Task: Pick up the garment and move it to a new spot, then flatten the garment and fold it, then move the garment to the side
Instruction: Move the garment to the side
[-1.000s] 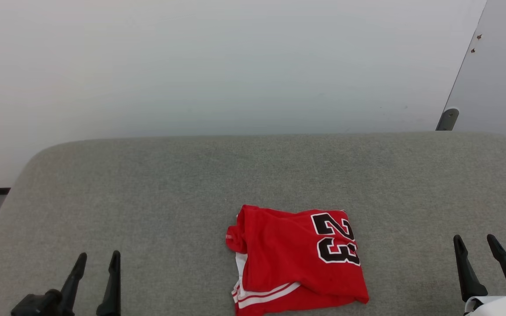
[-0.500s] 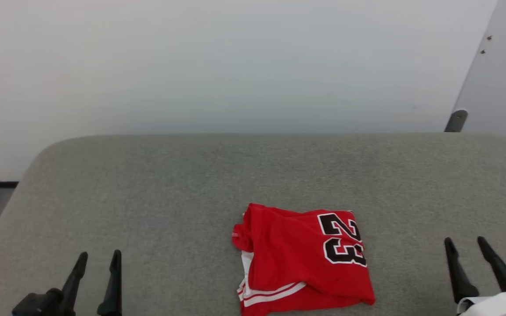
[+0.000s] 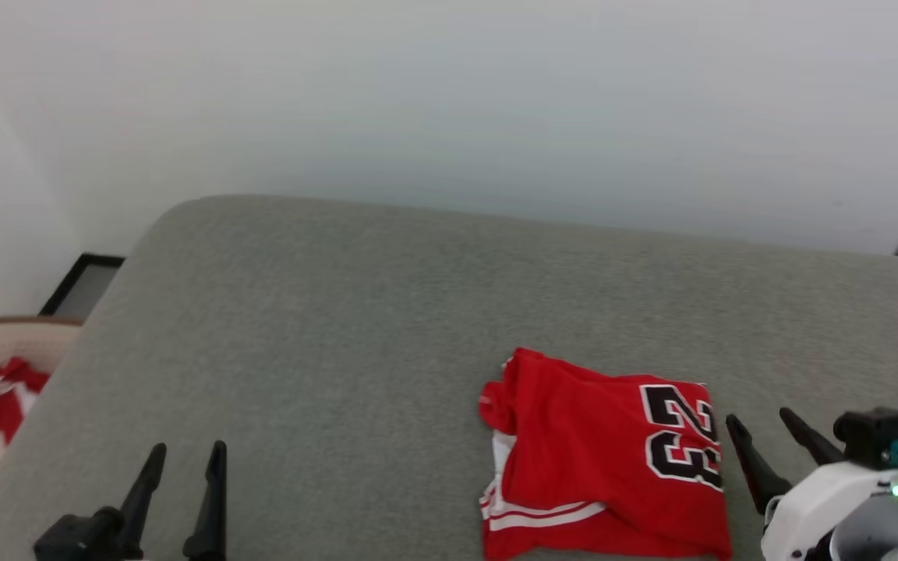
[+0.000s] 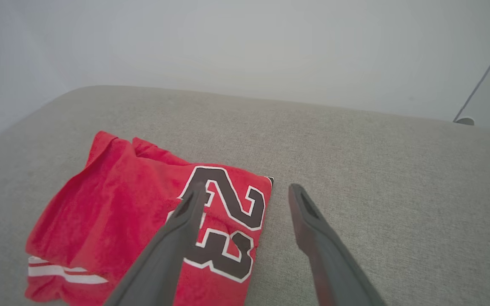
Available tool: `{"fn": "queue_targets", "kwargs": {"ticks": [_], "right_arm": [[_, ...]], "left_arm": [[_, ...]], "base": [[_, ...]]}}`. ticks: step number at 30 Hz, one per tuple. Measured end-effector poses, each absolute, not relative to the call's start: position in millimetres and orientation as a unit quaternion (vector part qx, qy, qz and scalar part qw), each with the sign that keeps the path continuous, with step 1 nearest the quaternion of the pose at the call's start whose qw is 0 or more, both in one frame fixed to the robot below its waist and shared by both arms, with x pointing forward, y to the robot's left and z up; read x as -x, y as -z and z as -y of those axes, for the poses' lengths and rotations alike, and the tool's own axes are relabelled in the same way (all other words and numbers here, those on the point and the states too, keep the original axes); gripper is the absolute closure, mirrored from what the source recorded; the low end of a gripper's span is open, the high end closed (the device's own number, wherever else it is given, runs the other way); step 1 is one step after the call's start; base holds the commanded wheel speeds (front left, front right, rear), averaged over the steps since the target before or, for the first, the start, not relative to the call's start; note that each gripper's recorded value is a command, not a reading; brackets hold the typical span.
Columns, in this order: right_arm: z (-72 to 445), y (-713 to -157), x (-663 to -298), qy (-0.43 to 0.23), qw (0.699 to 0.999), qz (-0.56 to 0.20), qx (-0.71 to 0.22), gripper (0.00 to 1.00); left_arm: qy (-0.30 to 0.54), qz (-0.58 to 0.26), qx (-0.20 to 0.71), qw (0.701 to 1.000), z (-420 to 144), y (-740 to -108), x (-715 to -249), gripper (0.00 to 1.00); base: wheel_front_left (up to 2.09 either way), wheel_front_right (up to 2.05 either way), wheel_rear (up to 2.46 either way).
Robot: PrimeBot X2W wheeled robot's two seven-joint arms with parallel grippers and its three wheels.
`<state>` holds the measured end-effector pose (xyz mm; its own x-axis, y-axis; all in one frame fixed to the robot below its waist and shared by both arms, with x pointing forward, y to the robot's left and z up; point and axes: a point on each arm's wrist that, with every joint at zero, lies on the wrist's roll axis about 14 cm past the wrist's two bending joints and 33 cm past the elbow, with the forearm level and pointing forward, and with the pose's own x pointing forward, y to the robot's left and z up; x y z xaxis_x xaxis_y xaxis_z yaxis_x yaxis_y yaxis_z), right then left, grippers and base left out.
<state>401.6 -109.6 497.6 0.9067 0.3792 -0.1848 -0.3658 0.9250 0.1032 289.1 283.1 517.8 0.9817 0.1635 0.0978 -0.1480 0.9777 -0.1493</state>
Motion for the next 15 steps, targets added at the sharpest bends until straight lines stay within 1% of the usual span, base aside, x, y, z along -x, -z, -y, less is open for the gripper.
{"fn": "queue_targets", "kwargs": {"ticks": [5,12,15], "right_arm": [[94,-485,-418,-0.208,0.968,-0.141,-0.015,0.0],[89,-446,-433,-0.209,0.949,-0.237,0.001,0.0],[88,-426,-433,-0.209,0.936,-0.282,0.006,0.0]], "left_arm": [[-0.098,0.047,0.074,0.991,-291,-513,-279,0.0],[-0.115,0.03,0.082,0.99,-295,-503,-283,0.0],[-0.124,0.02,0.082,0.989,-297,-497,-285,0.0]], "base": [[0.0,0.0,0.0],[0.0,0.0,0.0],[0.0,0.0,0.0]]}}
